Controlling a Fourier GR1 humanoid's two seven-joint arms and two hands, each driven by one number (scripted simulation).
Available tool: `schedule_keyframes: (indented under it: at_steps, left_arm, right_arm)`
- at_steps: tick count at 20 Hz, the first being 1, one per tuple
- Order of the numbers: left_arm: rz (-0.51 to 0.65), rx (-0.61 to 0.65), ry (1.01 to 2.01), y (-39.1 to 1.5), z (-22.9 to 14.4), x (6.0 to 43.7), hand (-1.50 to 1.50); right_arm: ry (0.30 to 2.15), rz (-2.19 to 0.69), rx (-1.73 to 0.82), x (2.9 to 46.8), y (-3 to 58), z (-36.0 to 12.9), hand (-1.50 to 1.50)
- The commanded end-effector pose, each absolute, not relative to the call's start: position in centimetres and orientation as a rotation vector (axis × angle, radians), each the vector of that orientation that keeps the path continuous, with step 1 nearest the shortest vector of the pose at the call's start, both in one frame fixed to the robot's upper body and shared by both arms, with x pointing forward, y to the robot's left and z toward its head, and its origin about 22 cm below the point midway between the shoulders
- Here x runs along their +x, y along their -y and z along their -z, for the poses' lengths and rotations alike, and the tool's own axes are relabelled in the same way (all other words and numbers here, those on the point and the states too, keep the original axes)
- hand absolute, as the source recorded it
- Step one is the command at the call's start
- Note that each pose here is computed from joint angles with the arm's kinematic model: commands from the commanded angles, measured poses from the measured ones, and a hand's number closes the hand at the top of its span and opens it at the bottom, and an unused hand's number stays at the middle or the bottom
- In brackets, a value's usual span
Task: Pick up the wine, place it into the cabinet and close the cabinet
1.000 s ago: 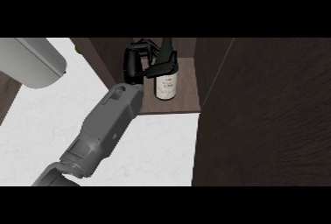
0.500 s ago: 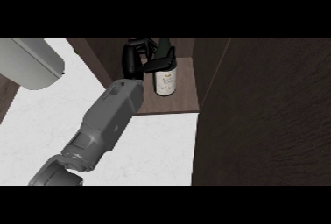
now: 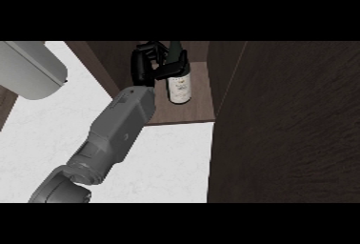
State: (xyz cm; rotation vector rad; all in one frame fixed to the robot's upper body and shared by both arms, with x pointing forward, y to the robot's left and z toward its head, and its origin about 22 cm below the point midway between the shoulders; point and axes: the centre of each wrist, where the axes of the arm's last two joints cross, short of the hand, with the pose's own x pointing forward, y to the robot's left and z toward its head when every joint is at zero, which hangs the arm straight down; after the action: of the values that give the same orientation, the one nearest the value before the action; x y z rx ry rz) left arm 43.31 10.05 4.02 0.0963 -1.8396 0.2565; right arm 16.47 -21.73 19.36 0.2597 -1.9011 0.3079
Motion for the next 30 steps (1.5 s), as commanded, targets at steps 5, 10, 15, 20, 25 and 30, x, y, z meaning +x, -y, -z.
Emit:
schedule_keyframes:
  at_steps: [5, 10, 15, 20, 25, 30]
  left_arm:
    - [-0.256, 0.179, 1.833, -12.0, -2.0, 42.8, 1.5]
    - [-0.205, 0.229, 1.804, -11.5, -2.1, 42.8, -1.5]
    - [-0.184, 0.283, 1.798, -11.2, -0.8, 42.1, -1.5]
    - [-0.13, 0.313, 1.778, -12.7, -0.5, 42.2, -1.5]
    - [-0.162, 0.305, 1.796, -12.6, 1.1, 41.2, -1.5]
    - [-0.203, 0.321, 1.826, -13.2, 0.4, 41.7, -1.5]
  right_arm:
    - [1.935, -0.308, 0.279, 15.5, 21.4, -19.6, -1.5]
    - [1.92, -0.302, 0.302, 15.2, 21.7, -19.9, -1.5]
    - [1.934, -0.294, 0.303, 14.9, 21.9, -21.2, -1.5]
    - [1.945, -0.302, 0.305, 15.3, 21.1, -20.6, -1.5]
    - [1.929, -0.307, 0.316, 15.0, 21.5, -20.3, -1.5]
    - [1.933, -0.303, 0.305, 15.5, 22.3, -20.0, -1.5]
